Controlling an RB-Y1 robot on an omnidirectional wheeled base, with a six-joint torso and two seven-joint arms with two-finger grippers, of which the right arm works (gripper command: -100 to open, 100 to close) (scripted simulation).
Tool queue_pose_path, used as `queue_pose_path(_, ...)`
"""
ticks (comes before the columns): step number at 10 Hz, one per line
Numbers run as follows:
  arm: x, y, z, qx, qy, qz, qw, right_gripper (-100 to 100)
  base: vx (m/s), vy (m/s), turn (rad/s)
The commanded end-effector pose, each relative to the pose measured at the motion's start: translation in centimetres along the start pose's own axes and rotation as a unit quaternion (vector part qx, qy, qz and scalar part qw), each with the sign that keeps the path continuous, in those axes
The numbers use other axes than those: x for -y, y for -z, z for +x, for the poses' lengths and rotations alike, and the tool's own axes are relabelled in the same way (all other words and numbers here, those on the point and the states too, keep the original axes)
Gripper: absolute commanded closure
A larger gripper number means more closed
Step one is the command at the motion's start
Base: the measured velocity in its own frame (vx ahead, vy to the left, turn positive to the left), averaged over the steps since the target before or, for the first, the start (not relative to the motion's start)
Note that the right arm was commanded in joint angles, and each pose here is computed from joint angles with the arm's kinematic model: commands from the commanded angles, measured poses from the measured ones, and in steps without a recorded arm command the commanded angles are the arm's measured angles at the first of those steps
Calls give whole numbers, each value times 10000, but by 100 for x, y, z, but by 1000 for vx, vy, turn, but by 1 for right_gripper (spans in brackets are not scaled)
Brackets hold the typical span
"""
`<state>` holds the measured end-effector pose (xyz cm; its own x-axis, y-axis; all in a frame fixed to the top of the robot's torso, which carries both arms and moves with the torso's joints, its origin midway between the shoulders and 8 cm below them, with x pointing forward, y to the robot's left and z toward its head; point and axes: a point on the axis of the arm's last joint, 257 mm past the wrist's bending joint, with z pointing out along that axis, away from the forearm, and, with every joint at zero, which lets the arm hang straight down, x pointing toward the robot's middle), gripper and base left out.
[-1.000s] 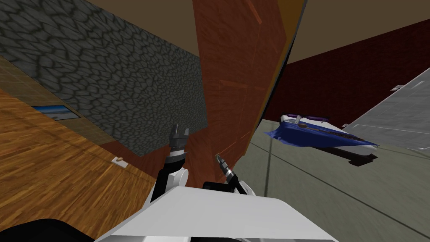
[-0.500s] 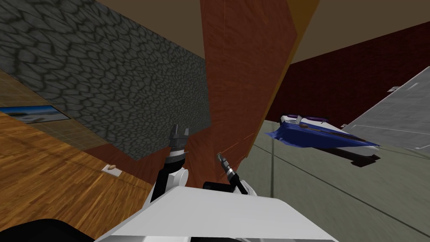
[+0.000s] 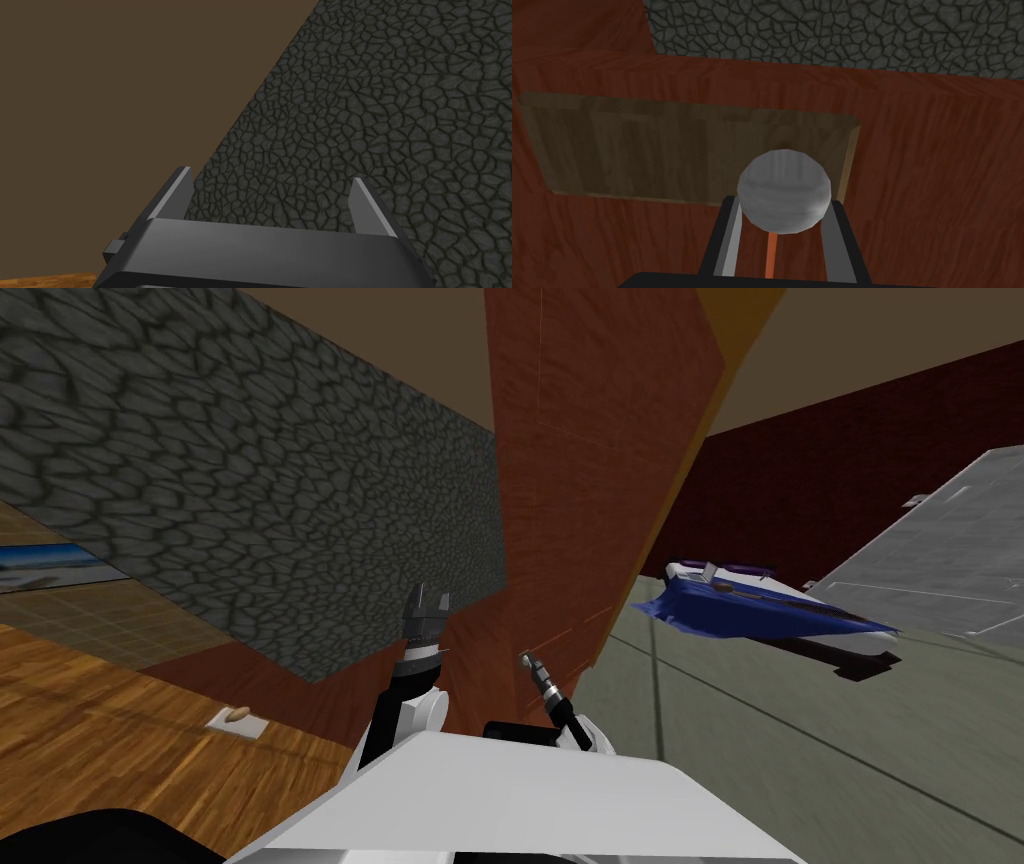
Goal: Push the door open
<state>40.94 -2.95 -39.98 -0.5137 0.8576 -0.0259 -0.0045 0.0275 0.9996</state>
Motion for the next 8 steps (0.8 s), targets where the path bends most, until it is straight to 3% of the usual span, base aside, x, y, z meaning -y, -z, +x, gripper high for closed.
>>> queue_pose_path(1,-45,-29,-179,216,28,-26,9998,100,161,174,-62)
queue_pose_path(2,-46,-33,-222,275,28,-25,9996,100,153,131,-61)
queue_pose_path(3,-10,-15,-158,193,2,15,9998,-100,-51,36,-49)
queue_pose_path(8,-49,-42,-101,157,-65,-17,9999,-100,-183,-65,-26)
